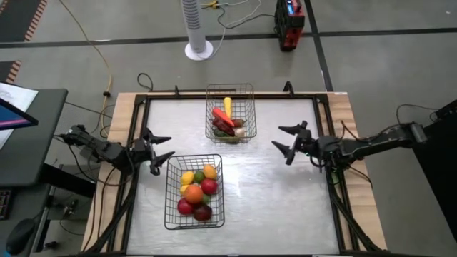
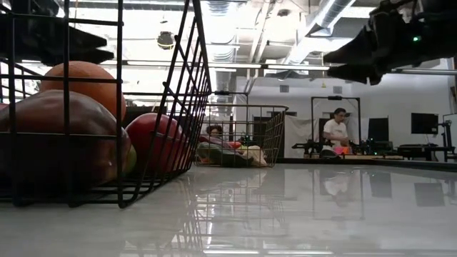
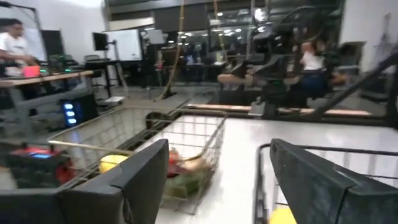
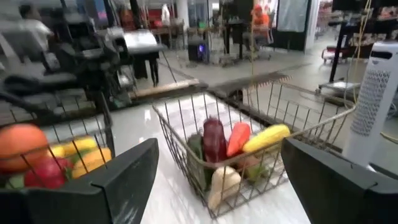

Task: Sort produce into baskets
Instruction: Return to Home Position

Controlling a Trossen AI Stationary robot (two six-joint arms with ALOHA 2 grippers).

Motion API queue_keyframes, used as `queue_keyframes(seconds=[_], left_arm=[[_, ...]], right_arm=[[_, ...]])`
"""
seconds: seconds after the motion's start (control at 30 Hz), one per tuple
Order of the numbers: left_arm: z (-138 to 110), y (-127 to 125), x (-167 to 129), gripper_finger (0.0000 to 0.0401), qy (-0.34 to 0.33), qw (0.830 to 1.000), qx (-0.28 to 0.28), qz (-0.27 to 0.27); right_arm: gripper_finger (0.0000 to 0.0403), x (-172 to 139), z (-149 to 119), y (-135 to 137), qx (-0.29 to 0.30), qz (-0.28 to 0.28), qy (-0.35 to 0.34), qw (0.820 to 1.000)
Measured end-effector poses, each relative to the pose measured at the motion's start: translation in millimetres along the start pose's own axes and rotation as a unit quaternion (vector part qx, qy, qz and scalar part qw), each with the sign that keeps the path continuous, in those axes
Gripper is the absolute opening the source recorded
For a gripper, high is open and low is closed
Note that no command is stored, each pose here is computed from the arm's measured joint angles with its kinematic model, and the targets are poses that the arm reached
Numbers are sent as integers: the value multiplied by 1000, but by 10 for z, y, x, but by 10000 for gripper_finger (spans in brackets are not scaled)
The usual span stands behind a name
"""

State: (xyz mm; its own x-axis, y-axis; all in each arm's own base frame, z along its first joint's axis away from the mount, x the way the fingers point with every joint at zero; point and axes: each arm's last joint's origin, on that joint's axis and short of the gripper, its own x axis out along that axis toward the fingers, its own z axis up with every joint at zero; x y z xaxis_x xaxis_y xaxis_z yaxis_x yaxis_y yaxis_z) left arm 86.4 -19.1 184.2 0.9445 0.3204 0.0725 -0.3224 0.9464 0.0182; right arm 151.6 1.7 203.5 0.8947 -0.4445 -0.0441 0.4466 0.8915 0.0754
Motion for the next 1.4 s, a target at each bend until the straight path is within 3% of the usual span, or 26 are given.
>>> queue_keyframes(seconds=[0.13,0.43,0.73,0.83,0.93,1.03,1.17,1.4], left_arm=[[-16,10,2,246,8,1000,9,10],[-86,-63,-2,189,28,994,-23,-101],[-87,-92,-10,172,30,987,-34,-151],[-89,-104,-14,171,32,984,-43,-172],[-89,-99,-12,171,32,985,-42,-163],[-89,-75,-5,171,30,992,-31,-121],[-88,-51,0,171,24,996,29,-81],[-88,-50,0,171,22,995,60,-79]], right_arm=[[365,-112,15,-72,7,1,-15,1000],[365,-314,23,-203,7,0,-12,1000],[365,-364,-387,-277,29,1,-4,1000],[365,-376,-398,-283,40,3,-1,999],[365,-378,-395,-277,39,15,-1,999],[365,-377,-400,-279,26,12,1,1000],[365,-370,-398,-312,23,-26,-3,999],[365,-356,-403,-345,-11,-46,-1,999]])
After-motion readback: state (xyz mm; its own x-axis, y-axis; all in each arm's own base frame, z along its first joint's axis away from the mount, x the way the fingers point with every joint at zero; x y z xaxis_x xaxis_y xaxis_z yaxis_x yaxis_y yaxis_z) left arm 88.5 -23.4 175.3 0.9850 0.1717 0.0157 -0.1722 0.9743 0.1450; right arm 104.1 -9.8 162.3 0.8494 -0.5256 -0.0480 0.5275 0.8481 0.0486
